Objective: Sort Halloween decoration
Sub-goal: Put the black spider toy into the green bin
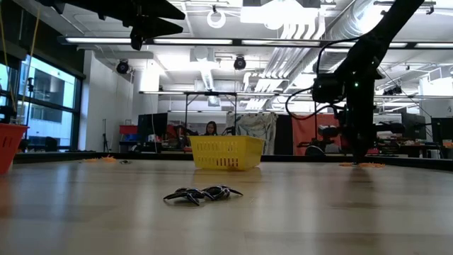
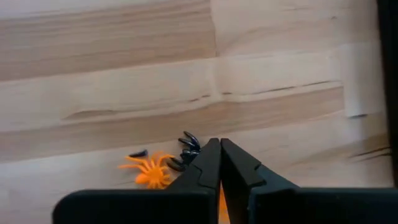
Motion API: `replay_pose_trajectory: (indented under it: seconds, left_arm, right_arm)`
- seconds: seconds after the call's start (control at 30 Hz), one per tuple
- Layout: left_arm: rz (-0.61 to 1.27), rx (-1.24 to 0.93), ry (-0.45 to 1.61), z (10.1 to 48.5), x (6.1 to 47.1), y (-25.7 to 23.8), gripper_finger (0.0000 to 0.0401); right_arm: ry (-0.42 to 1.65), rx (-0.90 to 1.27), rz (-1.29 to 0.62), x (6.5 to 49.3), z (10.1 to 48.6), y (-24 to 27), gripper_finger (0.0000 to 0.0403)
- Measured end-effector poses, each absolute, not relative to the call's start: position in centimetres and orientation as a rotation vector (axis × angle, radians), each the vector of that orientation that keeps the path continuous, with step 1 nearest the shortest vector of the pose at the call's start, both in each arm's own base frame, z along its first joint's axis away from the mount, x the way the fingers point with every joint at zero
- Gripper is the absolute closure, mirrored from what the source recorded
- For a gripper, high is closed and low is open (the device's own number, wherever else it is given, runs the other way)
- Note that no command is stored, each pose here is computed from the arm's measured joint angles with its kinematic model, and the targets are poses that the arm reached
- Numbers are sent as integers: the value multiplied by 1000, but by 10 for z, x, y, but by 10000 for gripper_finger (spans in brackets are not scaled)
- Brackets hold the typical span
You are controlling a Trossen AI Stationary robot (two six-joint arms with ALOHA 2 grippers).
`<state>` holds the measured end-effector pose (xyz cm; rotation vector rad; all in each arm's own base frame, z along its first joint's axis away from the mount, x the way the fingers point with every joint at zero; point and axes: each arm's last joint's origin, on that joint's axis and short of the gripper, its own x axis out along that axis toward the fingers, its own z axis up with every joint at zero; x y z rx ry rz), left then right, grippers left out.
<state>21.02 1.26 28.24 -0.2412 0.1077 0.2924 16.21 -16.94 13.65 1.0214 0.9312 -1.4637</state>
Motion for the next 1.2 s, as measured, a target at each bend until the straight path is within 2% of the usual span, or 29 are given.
replay_pose_trajectory:
  seconds: [0.3, 0.57, 0.97, 1.2]
  left_arm:
    - [292, -241, 108, 282, 210, 13, 249]
    - [292, -242, 108, 282, 210, 13, 249]
    - [293, -245, 107, 282, 210, 13, 249]
    - [293, -245, 108, 282, 210, 13, 249]
  right_arm:
    - [923, 1003, -1405, 171, 137, -164, 402]
    - [998, 963, -1296, 183, 136, -148, 402]
    - [1166, 847, -1106, 206, 136, -96, 403]
    - [1171, 827, -1006, 222, 136, -53, 403]
